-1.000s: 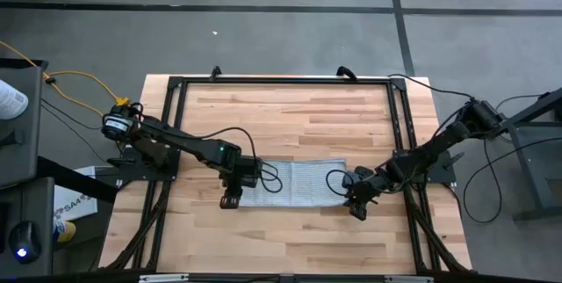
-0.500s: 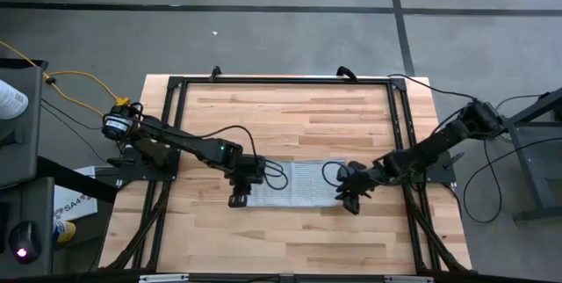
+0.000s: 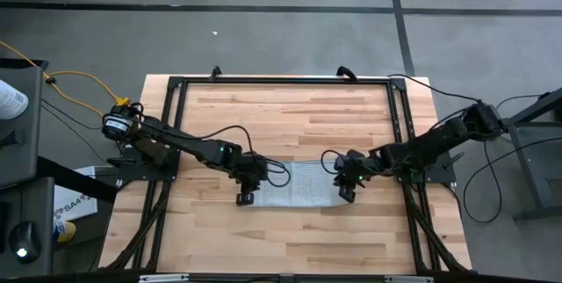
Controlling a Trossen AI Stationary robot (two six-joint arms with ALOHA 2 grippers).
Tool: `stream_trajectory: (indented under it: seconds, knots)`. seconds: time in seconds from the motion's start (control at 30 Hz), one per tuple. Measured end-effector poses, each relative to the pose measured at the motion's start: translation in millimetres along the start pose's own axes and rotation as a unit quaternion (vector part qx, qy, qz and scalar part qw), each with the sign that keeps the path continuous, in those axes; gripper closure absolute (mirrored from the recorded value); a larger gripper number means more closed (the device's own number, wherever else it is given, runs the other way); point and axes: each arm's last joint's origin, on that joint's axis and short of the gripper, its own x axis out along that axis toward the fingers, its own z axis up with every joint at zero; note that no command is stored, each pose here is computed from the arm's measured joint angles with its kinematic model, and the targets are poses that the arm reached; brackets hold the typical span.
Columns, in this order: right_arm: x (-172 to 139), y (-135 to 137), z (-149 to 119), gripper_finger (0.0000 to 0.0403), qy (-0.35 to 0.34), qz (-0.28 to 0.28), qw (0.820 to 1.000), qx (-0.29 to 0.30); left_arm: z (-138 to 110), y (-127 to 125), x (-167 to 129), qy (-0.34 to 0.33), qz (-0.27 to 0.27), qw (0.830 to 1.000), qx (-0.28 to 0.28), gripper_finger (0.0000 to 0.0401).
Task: Fold microfiber towels
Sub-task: Fold the grey towel
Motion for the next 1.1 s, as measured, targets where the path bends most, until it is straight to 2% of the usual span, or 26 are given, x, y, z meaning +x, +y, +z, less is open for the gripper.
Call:
stream_trajectory:
  seconds: [0.2, 0.47, 0.67, 0.87, 1.1]
  knots:
    - [0.2, -6.2, 2.9, 0.0357, 0.0, -0.013, 1.0, 0.006, 5.0, -0.8, 4.1, -0.024, -0.006, 1.0, 0.006, 0.0329]
    - [0.1, -14.1, 3.0, 0.0397, 0.008, -0.042, 0.999, 0.001, -0.8, 1.0, 29.6, 0.007, 0.001, 1.0, -0.009, 0.0329]
    - [-0.1, -18.8, 5.7, 0.04, -0.005, -0.068, 0.998, -0.013, -4.5, -12.9, 39.0, 0.01, -0.015, 1.0, -0.002, 0.0329]
    - [2.5, -28.4, 9.7, 0.0401, 0.003, -0.077, 0.997, 0.003, -9.2, -26.9, 41.8, 0.015, -0.025, 1.0, -0.006, 0.0329]
    - [15.5, -38.7, 10.2, 0.0401, 0.037, -0.076, 0.996, 0.016, -12.0, -30.0, 41.9, 0.018, -0.007, 1.0, -0.009, 0.0329]
